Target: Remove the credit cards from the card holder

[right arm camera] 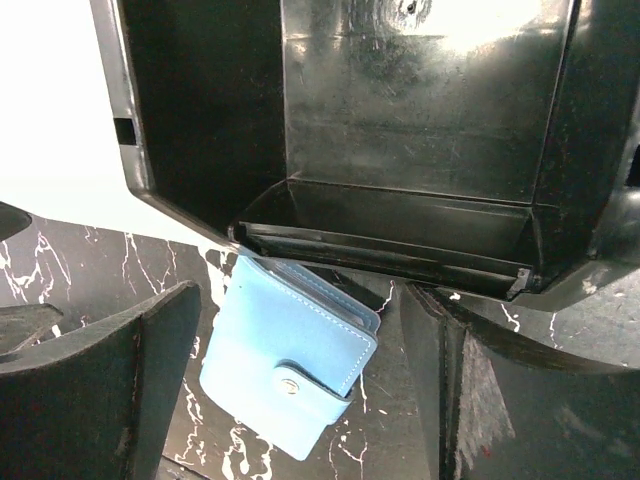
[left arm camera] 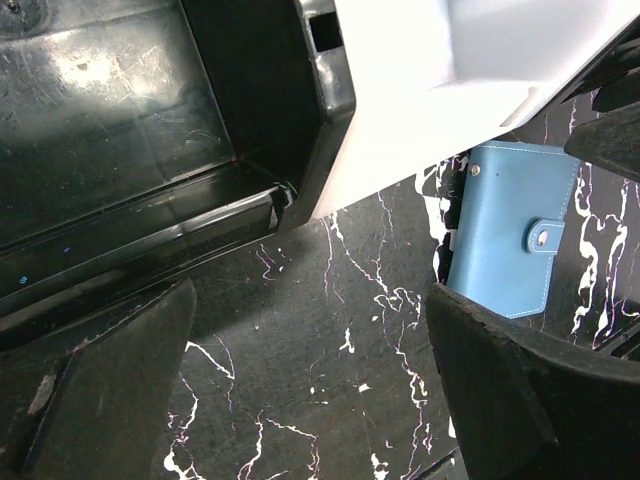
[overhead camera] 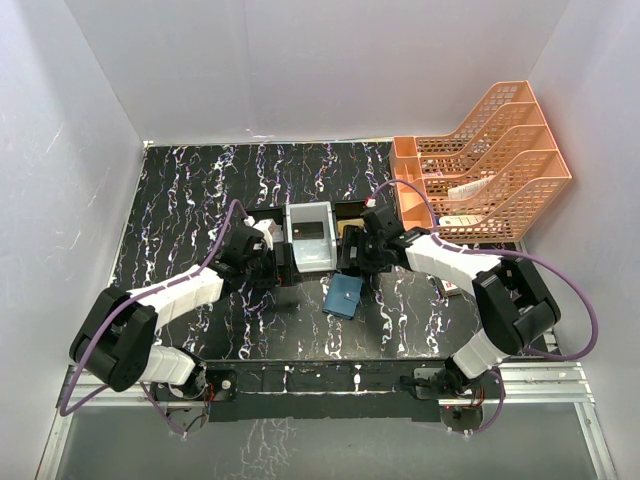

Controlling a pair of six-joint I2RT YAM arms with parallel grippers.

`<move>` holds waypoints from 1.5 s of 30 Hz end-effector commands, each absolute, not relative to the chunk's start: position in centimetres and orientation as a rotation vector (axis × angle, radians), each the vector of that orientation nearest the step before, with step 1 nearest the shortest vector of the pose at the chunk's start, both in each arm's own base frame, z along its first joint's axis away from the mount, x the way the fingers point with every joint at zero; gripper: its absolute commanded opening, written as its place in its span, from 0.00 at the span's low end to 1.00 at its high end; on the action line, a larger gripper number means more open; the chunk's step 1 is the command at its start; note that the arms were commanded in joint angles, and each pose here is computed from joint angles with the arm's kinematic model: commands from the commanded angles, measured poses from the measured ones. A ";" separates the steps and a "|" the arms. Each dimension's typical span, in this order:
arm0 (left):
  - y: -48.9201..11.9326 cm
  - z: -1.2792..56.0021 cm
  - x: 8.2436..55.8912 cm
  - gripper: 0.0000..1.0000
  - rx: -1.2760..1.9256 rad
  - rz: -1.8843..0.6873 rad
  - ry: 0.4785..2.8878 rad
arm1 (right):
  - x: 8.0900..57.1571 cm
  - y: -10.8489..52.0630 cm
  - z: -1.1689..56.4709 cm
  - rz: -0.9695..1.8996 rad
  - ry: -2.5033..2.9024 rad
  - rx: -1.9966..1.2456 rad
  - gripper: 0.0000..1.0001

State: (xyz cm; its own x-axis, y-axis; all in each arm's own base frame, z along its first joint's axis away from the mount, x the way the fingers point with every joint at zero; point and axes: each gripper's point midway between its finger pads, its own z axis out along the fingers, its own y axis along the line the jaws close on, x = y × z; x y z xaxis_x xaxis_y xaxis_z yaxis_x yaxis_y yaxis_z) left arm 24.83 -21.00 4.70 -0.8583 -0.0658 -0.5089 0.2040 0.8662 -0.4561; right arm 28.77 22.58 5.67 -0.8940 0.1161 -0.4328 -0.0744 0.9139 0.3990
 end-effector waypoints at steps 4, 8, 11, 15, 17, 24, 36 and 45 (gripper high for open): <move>-20.7 5.6 26.2 0.99 0.123 -0.654 2.445 | 29.3 22.8 9.2 0.649 2.493 0.032 0.79; -21.1 6.9 25.9 0.98 0.123 -0.710 2.413 | 27.8 21.2 8.6 0.523 2.529 0.089 0.76; -21.2 8.2 25.0 0.97 0.095 -0.776 2.378 | 26.6 20.6 7.9 0.447 2.543 0.145 0.74; -21.1 9.0 23.4 0.95 0.055 -0.849 2.362 | 25.2 21.1 7.4 0.376 2.538 0.180 0.70; -20.9 8.9 22.5 0.94 0.040 -0.873 2.365 | 24.9 21.8 7.2 0.363 2.535 0.167 0.67; -19.9 9.2 21.4 0.91 -0.038 -0.883 2.335 | 24.9 23.6 5.9 0.263 2.558 0.099 0.59; -24.3 5.9 18.0 0.73 0.001 -1.100 2.445 | 21.7 25.1 3.6 0.209 2.617 -0.098 0.29; -25.3 4.4 16.8 0.52 -0.017 -1.096 2.491 | 18.8 27.9 2.4 0.463 2.639 -0.311 0.28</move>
State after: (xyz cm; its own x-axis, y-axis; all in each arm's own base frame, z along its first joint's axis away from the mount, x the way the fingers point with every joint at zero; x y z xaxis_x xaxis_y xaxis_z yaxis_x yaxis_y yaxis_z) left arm 17.01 -24.52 4.76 -0.9096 -0.1643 -0.3817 0.1641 0.7019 -0.6931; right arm 19.93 27.39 3.32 -0.8695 -0.1022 -0.4833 -0.2455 0.9383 0.2434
